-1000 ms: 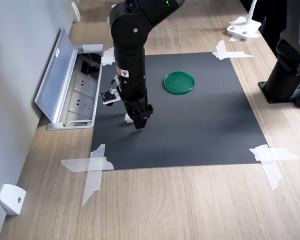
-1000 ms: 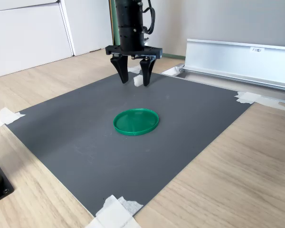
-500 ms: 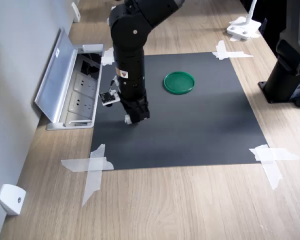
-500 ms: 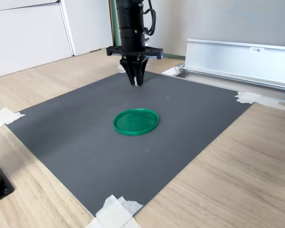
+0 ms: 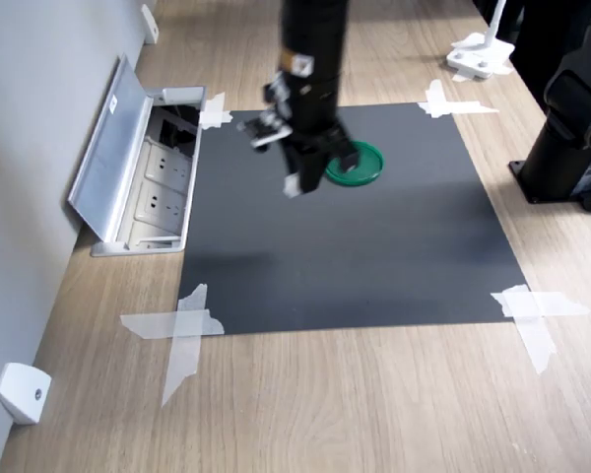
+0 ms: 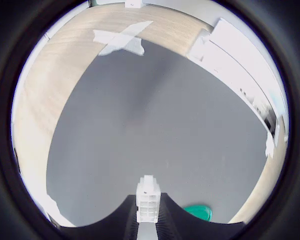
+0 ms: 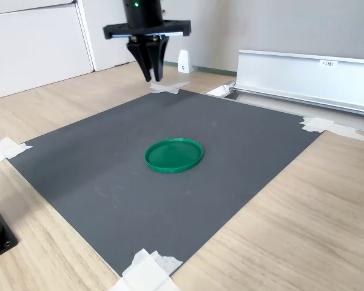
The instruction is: Grasp a white terminal and put it on the green lid.
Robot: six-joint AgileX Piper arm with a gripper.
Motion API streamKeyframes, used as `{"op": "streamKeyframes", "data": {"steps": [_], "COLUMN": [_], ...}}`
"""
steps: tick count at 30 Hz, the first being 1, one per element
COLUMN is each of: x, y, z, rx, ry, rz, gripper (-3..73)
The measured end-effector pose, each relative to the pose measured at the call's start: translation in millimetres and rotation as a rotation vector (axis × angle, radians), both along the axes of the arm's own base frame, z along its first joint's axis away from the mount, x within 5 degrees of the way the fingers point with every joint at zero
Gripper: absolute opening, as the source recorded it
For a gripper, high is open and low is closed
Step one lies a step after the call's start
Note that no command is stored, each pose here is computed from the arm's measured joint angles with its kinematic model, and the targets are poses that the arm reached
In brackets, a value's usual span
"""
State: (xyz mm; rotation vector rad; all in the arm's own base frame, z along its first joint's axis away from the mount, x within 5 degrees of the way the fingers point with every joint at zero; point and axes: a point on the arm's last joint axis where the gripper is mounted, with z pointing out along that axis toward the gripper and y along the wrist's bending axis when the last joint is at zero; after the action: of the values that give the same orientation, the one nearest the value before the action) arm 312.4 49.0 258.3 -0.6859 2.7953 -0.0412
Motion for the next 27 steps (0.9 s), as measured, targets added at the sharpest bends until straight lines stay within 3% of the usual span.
{"op": "streamKeyframes", "data": {"steps": [7,13,27], "x": [-53,-76,-53], "y": [-54,-90,-103], "z": [5,-13,-59], "rx": [-0.014,-0.038,-0.047], "ry": [0.003,0.033,0.067], "rz": [-0.133,-0.209,-0.195], "gripper": [9.2,9.2,9.2]}}
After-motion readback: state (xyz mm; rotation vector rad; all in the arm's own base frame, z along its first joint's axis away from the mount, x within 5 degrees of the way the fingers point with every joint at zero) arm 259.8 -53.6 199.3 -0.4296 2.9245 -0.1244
